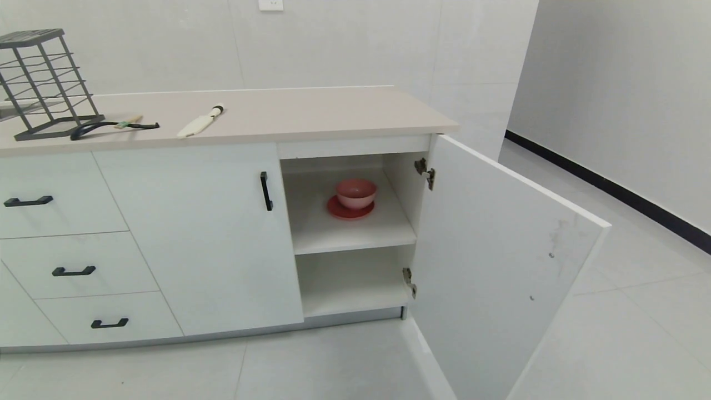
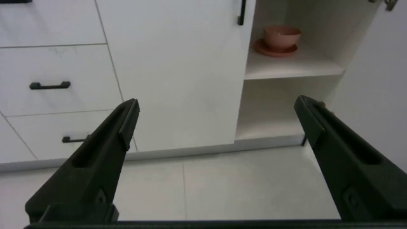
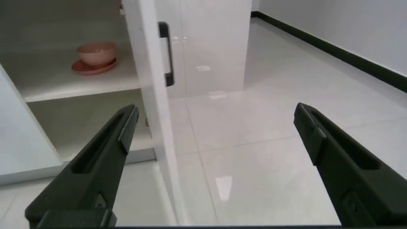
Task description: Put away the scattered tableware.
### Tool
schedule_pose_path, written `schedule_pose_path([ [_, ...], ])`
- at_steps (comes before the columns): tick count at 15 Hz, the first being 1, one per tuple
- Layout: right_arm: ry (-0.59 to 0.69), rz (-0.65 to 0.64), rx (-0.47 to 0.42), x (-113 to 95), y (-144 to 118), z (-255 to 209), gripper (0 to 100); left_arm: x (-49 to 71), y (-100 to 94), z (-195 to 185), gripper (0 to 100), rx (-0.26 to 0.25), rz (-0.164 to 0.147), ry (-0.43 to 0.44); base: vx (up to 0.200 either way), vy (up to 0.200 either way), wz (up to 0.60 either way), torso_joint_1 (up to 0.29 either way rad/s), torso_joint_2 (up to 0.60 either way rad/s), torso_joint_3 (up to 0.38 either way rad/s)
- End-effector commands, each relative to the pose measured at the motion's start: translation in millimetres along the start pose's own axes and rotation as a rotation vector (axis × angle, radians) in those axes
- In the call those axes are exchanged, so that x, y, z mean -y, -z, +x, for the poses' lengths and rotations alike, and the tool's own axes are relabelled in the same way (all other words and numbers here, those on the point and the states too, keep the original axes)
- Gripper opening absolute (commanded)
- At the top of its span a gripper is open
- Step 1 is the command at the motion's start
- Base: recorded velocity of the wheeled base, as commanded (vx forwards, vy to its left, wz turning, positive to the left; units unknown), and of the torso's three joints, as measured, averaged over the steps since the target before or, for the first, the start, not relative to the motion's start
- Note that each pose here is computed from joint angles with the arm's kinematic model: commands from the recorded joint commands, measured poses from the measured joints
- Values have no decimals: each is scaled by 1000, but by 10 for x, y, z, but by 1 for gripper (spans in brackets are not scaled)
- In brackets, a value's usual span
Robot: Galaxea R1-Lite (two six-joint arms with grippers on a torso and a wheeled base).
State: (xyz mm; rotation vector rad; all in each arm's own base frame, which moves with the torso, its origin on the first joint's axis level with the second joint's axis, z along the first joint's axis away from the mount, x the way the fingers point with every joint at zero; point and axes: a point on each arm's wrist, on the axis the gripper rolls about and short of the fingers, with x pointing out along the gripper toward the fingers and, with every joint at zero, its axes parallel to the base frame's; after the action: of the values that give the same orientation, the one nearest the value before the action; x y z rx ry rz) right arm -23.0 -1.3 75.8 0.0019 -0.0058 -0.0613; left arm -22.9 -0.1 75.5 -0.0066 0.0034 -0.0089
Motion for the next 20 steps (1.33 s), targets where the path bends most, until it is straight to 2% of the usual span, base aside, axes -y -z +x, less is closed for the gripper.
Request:
schedule_pose_path([
  [1,0,0,-1,0,-1,1,100,0,0,0,100,0,0,0,0,-200,0,2,2,2],
  [5,0,0,-1,0,-1,1,100,0,-1,0,100,2,-3,-1,-150,-50,0,4,5,1],
  [8,0,-3,-1,0,-1,1,100,0,0,0,100,0,-1,-1,0,0,0,0,0,0],
  [11,0,0,-1,0,-1,1,100,0,-1,0,100,2,-1,-1,-200,0,0,4,2,1],
  [15,-8,3,-3,-2,0,1,100,0,-1,0,100,2,0,-1,0,0,0,0,0,0],
  [16,-20,3,-3,-4,0,1,0,0,0,0,100,0,-1,-1,0,0,0,0,0,0],
  [20,-69,-40,2,-15,-3,1,0,0,-1,0,100,2,-1,-1,0,0,0,0,0,0],
])
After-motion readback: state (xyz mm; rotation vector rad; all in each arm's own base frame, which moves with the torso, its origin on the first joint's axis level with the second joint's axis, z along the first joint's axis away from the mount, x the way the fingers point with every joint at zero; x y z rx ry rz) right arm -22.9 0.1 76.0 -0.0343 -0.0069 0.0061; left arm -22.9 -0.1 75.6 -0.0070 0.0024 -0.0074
